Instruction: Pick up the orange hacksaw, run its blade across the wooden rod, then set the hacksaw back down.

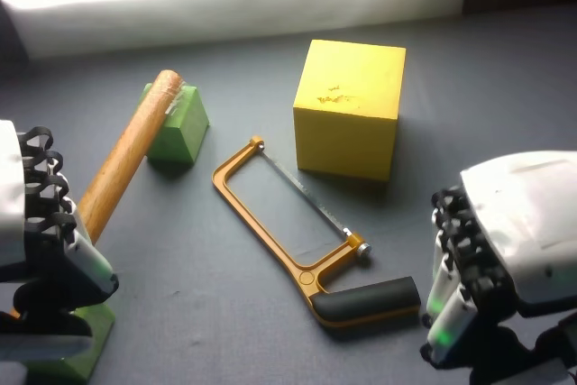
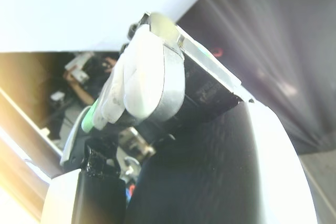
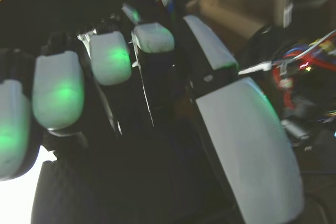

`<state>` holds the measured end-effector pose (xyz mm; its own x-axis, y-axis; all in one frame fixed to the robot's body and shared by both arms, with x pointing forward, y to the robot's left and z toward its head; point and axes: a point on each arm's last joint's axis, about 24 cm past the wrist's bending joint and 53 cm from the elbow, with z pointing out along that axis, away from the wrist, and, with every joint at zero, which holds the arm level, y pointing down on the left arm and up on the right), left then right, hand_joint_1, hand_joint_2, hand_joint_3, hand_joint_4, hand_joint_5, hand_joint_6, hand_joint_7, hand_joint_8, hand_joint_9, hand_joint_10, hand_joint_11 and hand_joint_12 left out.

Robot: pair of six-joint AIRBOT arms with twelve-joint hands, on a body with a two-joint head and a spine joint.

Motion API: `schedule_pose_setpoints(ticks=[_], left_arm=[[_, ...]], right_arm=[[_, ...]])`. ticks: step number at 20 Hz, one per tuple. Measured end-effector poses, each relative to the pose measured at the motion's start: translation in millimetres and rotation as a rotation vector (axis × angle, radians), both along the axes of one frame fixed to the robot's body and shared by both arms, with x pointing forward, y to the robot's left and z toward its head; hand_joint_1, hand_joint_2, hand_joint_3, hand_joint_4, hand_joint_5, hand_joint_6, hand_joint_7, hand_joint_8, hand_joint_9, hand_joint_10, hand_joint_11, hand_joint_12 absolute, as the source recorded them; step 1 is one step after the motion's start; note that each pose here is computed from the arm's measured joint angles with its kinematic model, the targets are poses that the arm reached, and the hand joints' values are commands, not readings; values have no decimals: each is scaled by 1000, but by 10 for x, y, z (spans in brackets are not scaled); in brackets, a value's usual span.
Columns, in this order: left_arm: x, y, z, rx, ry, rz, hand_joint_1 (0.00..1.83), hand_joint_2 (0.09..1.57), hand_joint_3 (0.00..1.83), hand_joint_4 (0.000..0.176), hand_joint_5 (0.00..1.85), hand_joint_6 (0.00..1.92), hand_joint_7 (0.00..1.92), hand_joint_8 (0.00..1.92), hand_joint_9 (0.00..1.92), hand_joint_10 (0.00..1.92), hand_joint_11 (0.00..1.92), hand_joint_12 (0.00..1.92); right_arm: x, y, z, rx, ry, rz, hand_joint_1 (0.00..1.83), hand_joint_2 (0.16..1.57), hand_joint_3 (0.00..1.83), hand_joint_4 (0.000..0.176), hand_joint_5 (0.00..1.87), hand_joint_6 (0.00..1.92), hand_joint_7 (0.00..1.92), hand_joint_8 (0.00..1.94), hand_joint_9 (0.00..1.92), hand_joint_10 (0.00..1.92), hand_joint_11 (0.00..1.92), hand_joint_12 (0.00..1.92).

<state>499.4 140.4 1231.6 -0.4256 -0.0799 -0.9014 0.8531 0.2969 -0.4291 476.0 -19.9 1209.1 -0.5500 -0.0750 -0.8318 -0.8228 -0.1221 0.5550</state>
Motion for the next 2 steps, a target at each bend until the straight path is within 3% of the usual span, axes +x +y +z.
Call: schedule_pose_setpoints(ticks=[2], left_arm=[[28, 16, -13, 5, -2, 3, 379, 1432, 0, 0, 1162, 1921, 1376, 1921, 1463, 1921, 1564, 1921]], right_arm=[[-8, -1, 91, 31, -28, 13, 502, 1461, 2, 0, 1067, 1921, 1276, 1941, 1438, 1921, 1584, 1921]])
